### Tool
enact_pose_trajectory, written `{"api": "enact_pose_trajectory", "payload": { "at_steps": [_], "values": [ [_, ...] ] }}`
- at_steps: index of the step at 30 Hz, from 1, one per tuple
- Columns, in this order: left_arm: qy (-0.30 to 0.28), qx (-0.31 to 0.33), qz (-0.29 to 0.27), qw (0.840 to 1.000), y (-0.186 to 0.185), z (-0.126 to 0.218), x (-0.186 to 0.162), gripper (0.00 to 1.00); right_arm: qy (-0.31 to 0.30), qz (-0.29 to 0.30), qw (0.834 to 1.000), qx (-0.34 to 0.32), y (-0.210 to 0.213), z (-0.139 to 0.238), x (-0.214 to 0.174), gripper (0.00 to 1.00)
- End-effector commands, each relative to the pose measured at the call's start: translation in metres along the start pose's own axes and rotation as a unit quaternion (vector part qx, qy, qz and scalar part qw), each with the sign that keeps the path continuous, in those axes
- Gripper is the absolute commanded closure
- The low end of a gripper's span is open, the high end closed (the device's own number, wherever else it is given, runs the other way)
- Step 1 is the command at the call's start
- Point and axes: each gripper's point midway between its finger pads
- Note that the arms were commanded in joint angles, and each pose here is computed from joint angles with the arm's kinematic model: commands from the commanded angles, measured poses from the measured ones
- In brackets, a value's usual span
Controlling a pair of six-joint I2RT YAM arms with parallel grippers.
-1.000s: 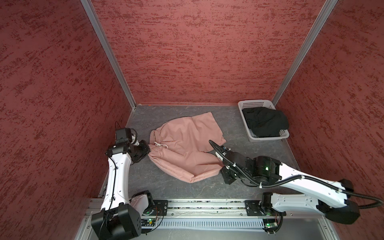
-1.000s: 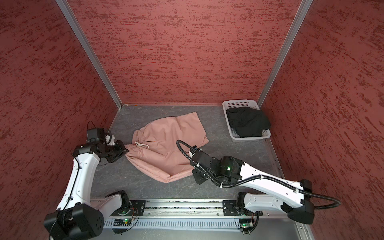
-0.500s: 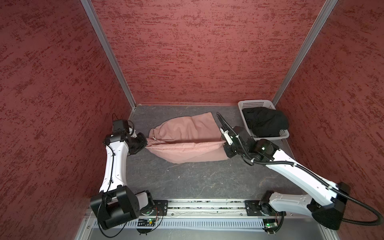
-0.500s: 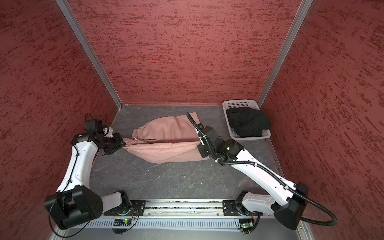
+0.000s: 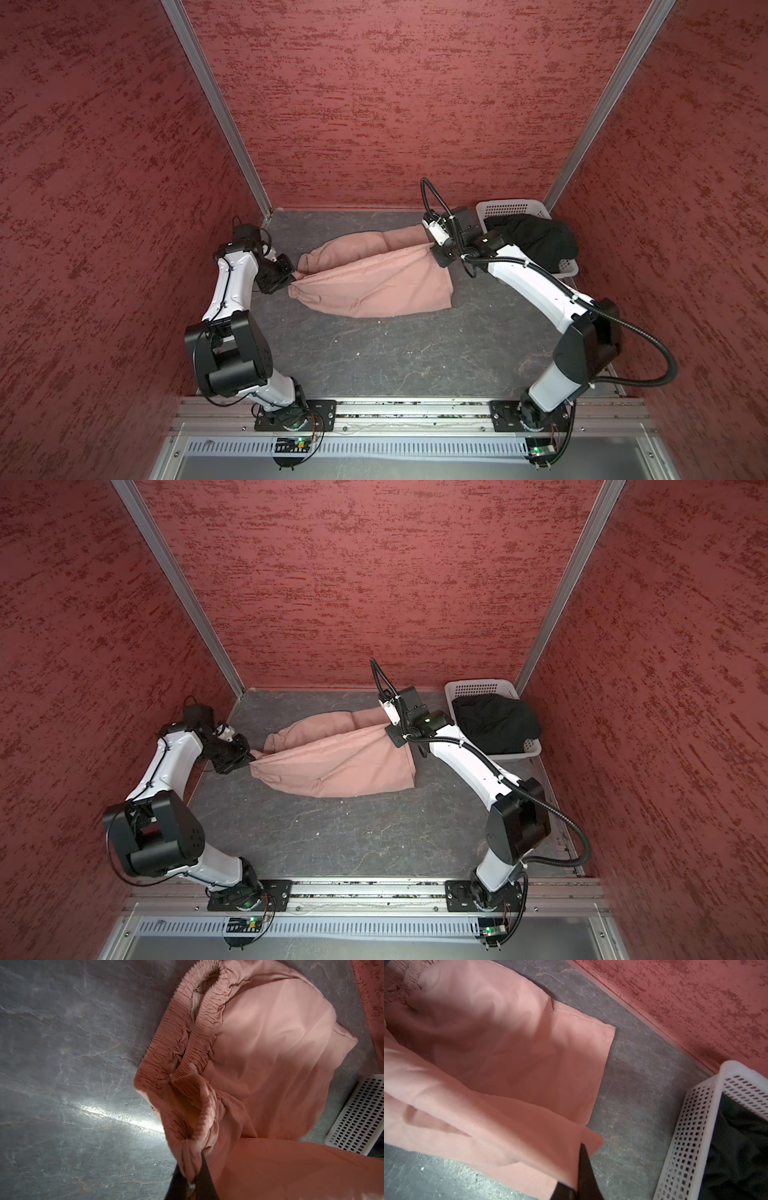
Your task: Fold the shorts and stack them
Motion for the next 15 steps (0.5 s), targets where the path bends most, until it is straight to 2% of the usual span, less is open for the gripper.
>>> {"api": "enact_pose_trajectory", "payload": {
  "at_steps": [1,5,8,11,15],
  "values": [
    [-0.017,0.005,-0.014,1.0,-0.01,-0.002,0.023,1.0,-0.033,0.028,0.999,-0.007,-0.016,-0.012,0.024,1.0],
    [-0.024,0.03,-0.043,0.998,-0.026,-0.007,0.033,1.0,-0.041,0.024,0.999,-0.018,-0.029,-0.027,0.033,1.0],
    [-0.049,0.041,-0.061,0.996,-0.035,0.003,0.037,1.0,-0.059,0.025,0.998,-0.025,-0.034,-0.022,0.043,1.0],
    [-0.083,0.017,-0.062,0.994,-0.045,0.025,0.041,1.0,-0.085,0.025,0.996,-0.033,-0.038,-0.005,0.053,1.0],
    [-0.112,0.003,-0.068,0.991,-0.048,0.056,0.028,1.0,-0.127,0.015,0.991,-0.023,-0.032,0.036,0.058,1.0]
  ]
}}
Point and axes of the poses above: each gripper's point midway between its finger pads, its own z axis back along the fingers, its own y axis along the line the jaws close on, x = y × z, and after that the axes turned 11 degrees about z, right-handed
